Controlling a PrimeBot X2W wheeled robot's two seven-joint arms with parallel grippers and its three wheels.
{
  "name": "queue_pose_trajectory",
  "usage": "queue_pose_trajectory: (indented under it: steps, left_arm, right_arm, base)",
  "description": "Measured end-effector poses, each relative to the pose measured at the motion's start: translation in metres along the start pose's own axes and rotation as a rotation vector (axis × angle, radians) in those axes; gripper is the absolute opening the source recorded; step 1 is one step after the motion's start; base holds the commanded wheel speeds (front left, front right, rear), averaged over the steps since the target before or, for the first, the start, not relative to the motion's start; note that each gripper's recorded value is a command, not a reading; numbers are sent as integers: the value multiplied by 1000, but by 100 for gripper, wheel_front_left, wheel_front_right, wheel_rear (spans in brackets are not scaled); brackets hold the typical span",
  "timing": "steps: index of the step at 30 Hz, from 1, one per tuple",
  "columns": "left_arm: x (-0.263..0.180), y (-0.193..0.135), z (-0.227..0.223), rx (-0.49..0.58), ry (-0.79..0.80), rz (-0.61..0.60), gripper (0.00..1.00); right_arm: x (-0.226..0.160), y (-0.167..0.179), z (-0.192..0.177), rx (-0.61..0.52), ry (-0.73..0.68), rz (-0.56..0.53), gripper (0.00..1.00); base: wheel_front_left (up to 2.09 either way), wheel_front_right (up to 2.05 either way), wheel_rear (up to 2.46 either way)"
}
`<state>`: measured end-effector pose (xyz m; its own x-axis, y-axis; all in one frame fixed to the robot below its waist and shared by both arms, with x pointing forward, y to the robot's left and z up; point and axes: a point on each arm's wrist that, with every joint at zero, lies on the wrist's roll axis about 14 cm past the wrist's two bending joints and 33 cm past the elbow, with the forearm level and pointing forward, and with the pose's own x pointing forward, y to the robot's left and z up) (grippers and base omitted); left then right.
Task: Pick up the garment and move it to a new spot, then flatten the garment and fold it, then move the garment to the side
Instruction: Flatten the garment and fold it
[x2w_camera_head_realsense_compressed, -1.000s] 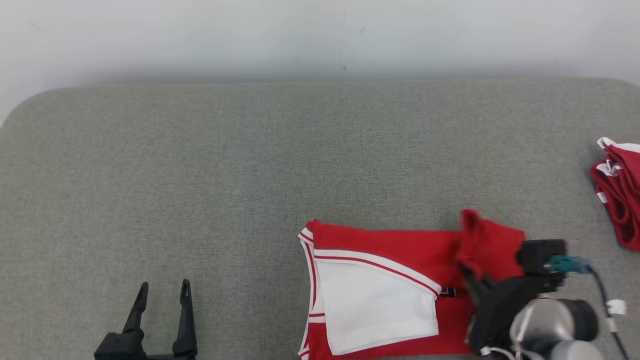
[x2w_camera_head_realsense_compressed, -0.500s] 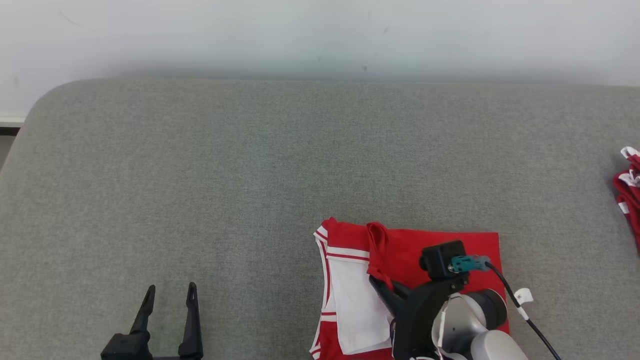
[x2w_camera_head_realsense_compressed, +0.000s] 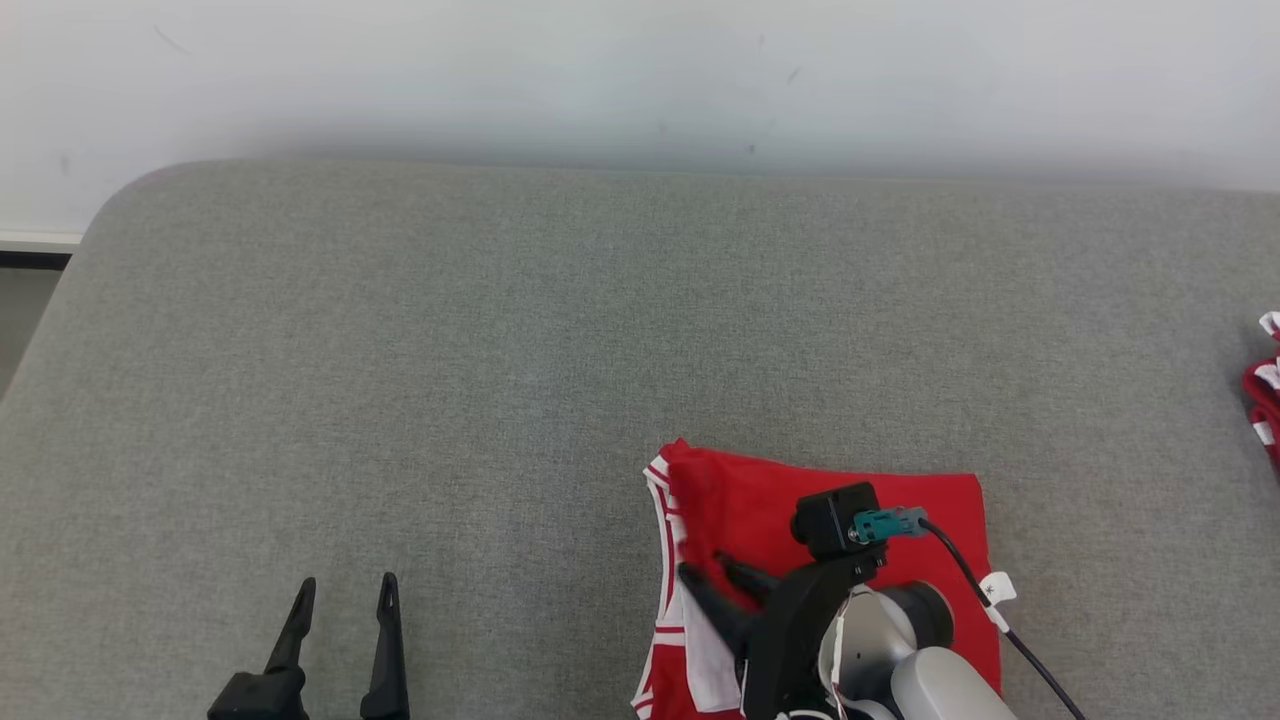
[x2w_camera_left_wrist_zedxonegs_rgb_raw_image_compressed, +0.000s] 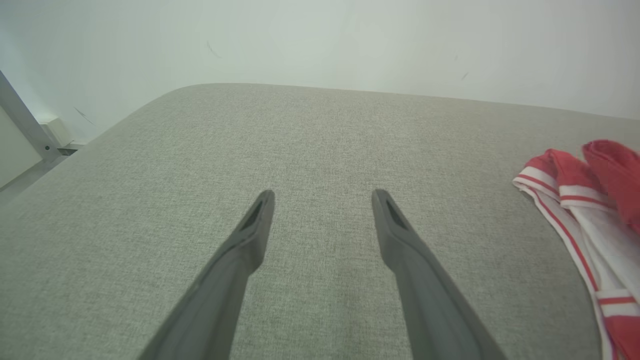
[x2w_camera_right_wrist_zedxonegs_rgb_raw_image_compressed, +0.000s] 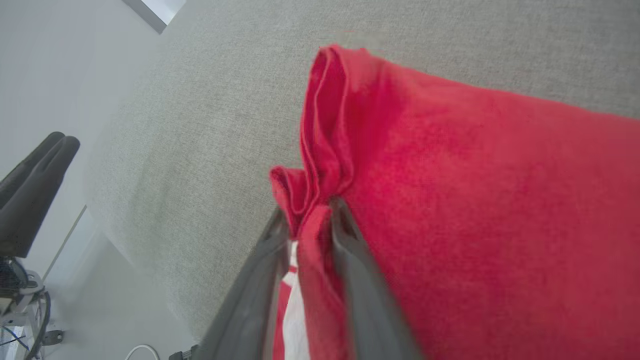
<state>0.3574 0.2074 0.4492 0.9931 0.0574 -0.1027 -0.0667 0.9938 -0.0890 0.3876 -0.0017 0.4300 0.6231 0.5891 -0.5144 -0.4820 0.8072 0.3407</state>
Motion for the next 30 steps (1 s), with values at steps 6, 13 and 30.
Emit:
queue_pose_trajectory:
  steps: [6, 13, 30]
  left_arm:
    - [-3, 1, 1, -1, -5, 1, 100]
    - [-3, -1, 4, -2, -13, 0, 100]
    - [2, -15, 15, 2, -52, -38, 100]
  right_arm:
    - [-5, 15, 21, 116, -99, 78, 100]
    - [-42, -47, 70, 149, -332, -104, 100]
    - [-149, -122, 57, -80, -612, -535, 100]
  base:
    - [0, 0, 0]
    - [0, 0, 0]
    - [0, 0, 0]
